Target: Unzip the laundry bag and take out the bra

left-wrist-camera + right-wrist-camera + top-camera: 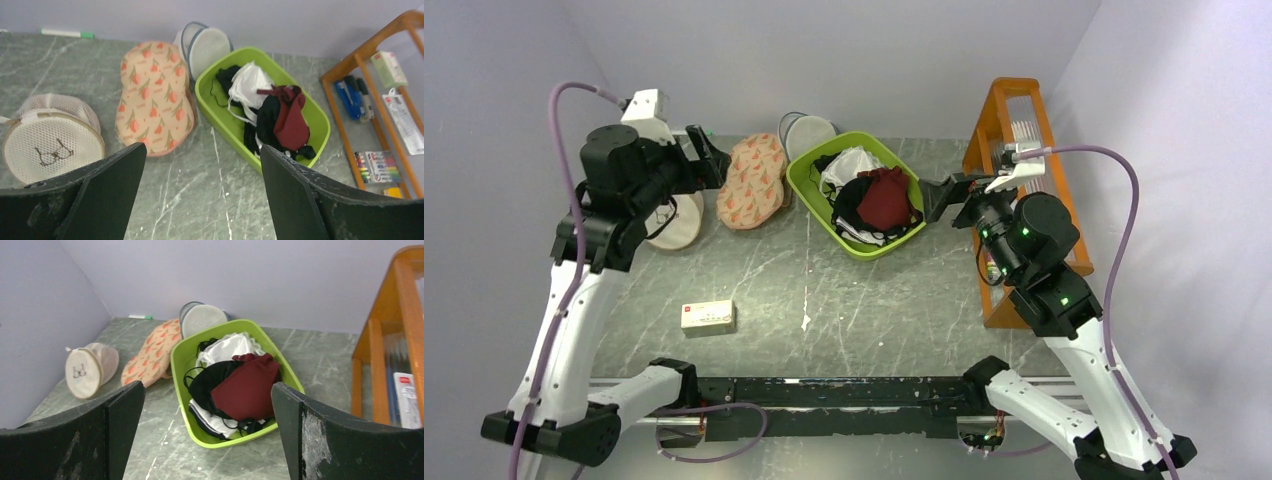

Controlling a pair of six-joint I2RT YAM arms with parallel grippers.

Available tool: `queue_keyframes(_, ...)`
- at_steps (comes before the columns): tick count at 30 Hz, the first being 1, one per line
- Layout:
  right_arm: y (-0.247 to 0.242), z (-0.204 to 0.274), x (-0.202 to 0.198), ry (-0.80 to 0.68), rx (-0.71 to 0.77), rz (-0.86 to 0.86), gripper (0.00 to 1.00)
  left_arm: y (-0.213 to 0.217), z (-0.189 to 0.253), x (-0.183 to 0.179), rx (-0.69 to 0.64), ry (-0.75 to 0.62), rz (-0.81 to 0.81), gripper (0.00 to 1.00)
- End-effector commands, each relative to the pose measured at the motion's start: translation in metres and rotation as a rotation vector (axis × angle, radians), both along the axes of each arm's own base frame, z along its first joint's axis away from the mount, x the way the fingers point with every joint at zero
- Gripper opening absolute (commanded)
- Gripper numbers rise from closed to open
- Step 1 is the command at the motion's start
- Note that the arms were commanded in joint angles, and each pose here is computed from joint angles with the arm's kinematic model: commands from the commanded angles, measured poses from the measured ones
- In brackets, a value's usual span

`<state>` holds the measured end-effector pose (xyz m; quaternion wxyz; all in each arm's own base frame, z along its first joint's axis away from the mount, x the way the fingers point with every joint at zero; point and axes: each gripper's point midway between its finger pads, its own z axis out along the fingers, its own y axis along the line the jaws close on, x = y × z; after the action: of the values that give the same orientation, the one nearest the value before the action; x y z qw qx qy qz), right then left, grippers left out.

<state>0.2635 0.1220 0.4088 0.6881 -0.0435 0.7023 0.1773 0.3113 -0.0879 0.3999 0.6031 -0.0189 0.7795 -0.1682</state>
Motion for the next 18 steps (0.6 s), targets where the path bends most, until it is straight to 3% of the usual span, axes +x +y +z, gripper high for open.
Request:
queue_keyframes(1, 0.015, 0.021, -0.004, -0.047, 0.072, 0.098, 1.0, -0.008, -0.037, 0.008, 0.029, 0.128, -0.062, 0.96)
queue_keyframes(11, 0.067, 0.018, -0.034, -0.085, 0.031, 0.459, 1.0, -0.019, -0.157, 0.046, 0.119, 0.484, -0.131, 0.96)
queue_keyframes(18, 0.097, -0.011, -0.046, 0.043, 0.04, 0.643, 1.0, -0.018, -0.229, 0.082, 0.148, 0.618, -0.086, 0.96)
